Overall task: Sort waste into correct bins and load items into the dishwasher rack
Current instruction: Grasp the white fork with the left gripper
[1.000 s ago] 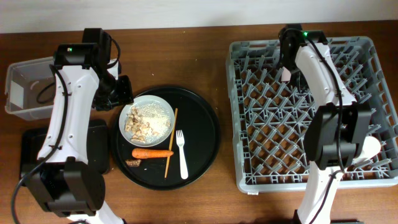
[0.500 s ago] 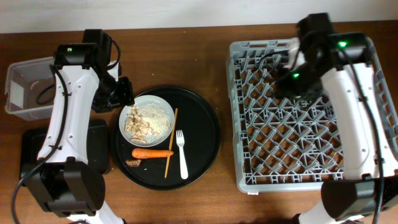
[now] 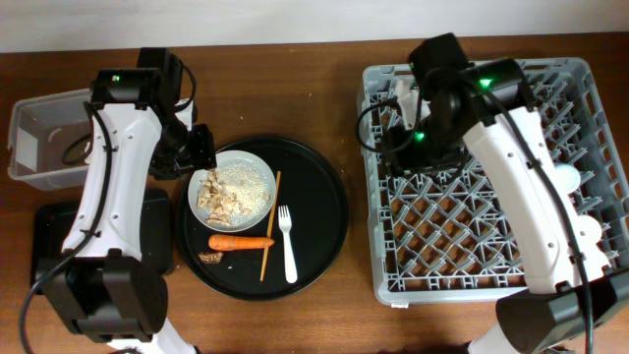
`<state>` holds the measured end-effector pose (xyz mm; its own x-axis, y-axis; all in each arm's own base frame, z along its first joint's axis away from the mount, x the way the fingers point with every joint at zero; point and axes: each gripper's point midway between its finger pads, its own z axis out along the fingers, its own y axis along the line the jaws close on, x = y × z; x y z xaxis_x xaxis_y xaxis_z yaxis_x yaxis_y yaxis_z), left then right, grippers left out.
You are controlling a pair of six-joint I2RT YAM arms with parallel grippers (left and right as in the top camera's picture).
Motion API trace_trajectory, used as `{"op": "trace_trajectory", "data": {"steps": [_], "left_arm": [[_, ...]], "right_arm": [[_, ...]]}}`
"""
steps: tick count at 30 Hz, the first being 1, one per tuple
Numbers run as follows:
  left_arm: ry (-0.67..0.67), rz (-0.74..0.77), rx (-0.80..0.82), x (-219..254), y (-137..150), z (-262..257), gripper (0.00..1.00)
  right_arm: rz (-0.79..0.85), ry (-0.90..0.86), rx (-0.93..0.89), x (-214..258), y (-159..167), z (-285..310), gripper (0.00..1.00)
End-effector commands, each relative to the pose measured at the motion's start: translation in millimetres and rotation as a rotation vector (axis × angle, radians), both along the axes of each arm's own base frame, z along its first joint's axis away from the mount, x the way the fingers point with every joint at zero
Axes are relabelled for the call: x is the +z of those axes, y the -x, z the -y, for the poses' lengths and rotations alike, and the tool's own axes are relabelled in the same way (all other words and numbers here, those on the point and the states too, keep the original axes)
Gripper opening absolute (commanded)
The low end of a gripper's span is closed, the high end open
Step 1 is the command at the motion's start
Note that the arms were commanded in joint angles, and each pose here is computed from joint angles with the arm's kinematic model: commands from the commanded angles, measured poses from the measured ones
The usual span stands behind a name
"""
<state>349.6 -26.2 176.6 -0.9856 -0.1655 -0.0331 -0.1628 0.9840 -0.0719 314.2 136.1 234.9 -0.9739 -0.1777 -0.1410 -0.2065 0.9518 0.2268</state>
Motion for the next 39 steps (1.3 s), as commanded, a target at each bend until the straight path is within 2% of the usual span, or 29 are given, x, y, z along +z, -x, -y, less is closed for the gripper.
{"op": "trace_trajectory", "data": {"steps": [1,2,5,9,12,20,22,25,26,29,34,37,39], "left_arm": [[0.051,0.012,-0.034,8,7,21,0.58],[0.063,-0.022,-0.063,-1,15,39,0.58],[0.05,-0.104,-0.098,-32,38,75,0.58],[0.054,-0.183,-0.139,-92,80,132,0.58],[0.038,-0.193,-0.14,-120,99,147,0.58],[0.055,-0.126,-0.142,-164,101,152,0.58],[0.012,-0.091,-0.142,-171,96,144,0.58],[0.019,-0.052,-0.143,-174,89,146,0.57],[0.02,-0.047,-0.143,-174,88,147,0.43],[0.018,-0.051,-0.143,-175,89,146,0.3],[0.017,-0.054,-0.143,-176,90,145,0.2],[0.013,-0.062,-0.148,-175,92,144,0.05],[0.013,-0.058,-0.183,-175,91,144,0.0]], "right_arm": [[-0.013,0.017,0.003,-4,2,2,0.56],[-0.012,0.088,-0.056,-7,-2,24,0.56],[-0.052,0.16,-0.19,-9,-4,80,0.57],[-0.108,0.163,-0.348,-10,3,145,0.58],[-0.111,0.153,-0.395,-10,3,159,0.58],[-0.111,0.153,-0.393,-10,3,158,0.57],[-0.111,0.153,-0.393,-10,3,158,0.57],[-0.112,0.153,-0.393,-10,3,158,0.57],[-0.111,0.153,-0.393,-10,3,158,0.57],[-0.111,0.153,-0.394,-10,3,158,0.57],[-0.112,0.153,-0.393,-10,3,158,0.57],[-0.113,0.153,-0.393,-10,4,158,0.57],[-0.113,0.153,-0.393,-10,3,158,0.57]]}}
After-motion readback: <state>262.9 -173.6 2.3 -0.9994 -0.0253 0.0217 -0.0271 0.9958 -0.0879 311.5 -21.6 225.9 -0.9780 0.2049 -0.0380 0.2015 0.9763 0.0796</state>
